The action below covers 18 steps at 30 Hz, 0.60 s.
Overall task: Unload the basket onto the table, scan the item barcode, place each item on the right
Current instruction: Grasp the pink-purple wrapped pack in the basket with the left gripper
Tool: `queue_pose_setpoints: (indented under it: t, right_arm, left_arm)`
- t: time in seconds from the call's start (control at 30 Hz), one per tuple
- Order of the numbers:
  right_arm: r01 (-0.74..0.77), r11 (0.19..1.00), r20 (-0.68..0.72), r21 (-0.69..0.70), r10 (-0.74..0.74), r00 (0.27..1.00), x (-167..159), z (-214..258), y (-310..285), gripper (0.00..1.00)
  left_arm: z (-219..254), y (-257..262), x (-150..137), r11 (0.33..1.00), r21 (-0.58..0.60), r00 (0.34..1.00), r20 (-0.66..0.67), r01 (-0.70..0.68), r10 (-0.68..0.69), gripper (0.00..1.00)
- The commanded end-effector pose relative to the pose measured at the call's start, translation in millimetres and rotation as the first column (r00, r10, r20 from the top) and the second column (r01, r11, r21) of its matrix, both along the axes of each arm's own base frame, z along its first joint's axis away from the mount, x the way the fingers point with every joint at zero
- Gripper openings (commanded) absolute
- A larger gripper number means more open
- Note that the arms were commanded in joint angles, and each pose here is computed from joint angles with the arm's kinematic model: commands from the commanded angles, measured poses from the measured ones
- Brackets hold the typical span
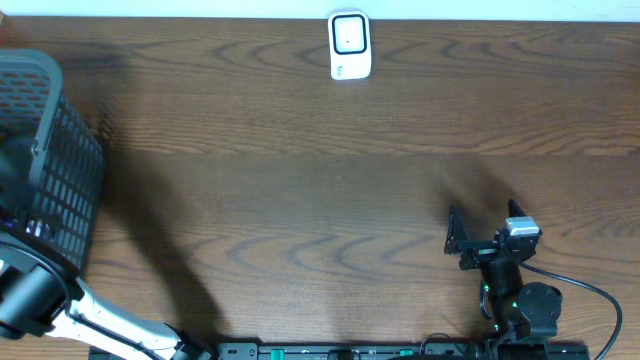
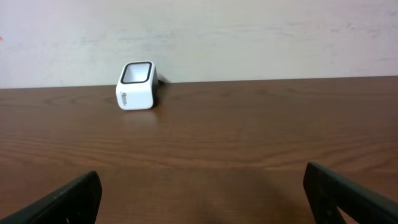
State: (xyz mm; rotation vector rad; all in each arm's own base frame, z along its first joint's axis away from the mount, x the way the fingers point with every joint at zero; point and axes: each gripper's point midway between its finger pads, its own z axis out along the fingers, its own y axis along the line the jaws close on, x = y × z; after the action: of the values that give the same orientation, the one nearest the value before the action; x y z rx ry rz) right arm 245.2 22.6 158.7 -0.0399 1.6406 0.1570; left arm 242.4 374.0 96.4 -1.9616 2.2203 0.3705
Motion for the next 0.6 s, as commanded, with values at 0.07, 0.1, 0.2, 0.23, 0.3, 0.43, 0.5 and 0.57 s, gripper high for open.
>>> queue_pose_setpoints:
  t: [0.07, 0.1, 0.2, 0.23, 0.3, 0.43, 0.5, 0.57]
  right_arm:
    - [-0.004, 1.0, 0.001, -0.008, 0.004, 1.0, -0.3, -0.5, 1.0, 0.99]
    - [-0.004, 1.0, 0.001, -0.008, 0.004, 1.0, -0.3, -0.5, 1.0, 0.99]
    - [-0.005, 1.0, 0.001, -0.008, 0.005, 1.0, -0.3, -0.5, 1.1, 0.99]
    - [-0.004, 1.0, 0.001, -0.008, 0.004, 1.0, -0.3, -0.5, 1.0, 0.99]
    - [-0.005, 1.0, 0.001, -0.008, 0.005, 1.0, -0.3, -0.5, 1.1, 0.99]
    - [-0.004, 1.0, 0.001, -0.008, 0.004, 1.0, -0.3, -0.5, 1.0, 0.99]
    - [-0.004, 1.0, 0.001, -0.008, 0.004, 1.0, -0.3, -0.5, 1.0, 0.99]
    - [-0.004, 1.0, 0.001, -0.008, 0.004, 1.0, -0.3, -0.5, 1.0, 0.99]
  left_arm:
    - [89.6, 9.5, 29.9, 0.985, 0.17, 0.968, 0.247, 0.006, -0.048, 0.07]
    - [96.3, 10.0, 31.5, 0.983, 0.182, 0.962, 0.27, -0.01, -0.04, 0.07]
    - [114.4, 9.9, 37.3, 0.977, 0.212, 0.943, 0.327, -0.017, -0.054, 0.07]
    - [129.5, 9.5, 40.7, 0.972, 0.233, 0.925, 0.376, -0.039, -0.053, 0.07]
    - [142.6, 7.4, 45.7, 0.969, 0.244, 0.904, 0.424, -0.046, -0.064, 0.07]
    - [154.4, 1.8, 53.1, 0.972, 0.228, 0.869, 0.492, -0.063, -0.059, 0.33]
    - [145.9, -0.1, 53.9, 0.976, 0.212, 0.876, 0.48, -0.056, -0.054, 0.72]
    - [130.4, -3.3, 54.3, 0.983, 0.18, 0.888, 0.458, -0.046, -0.043, 0.95]
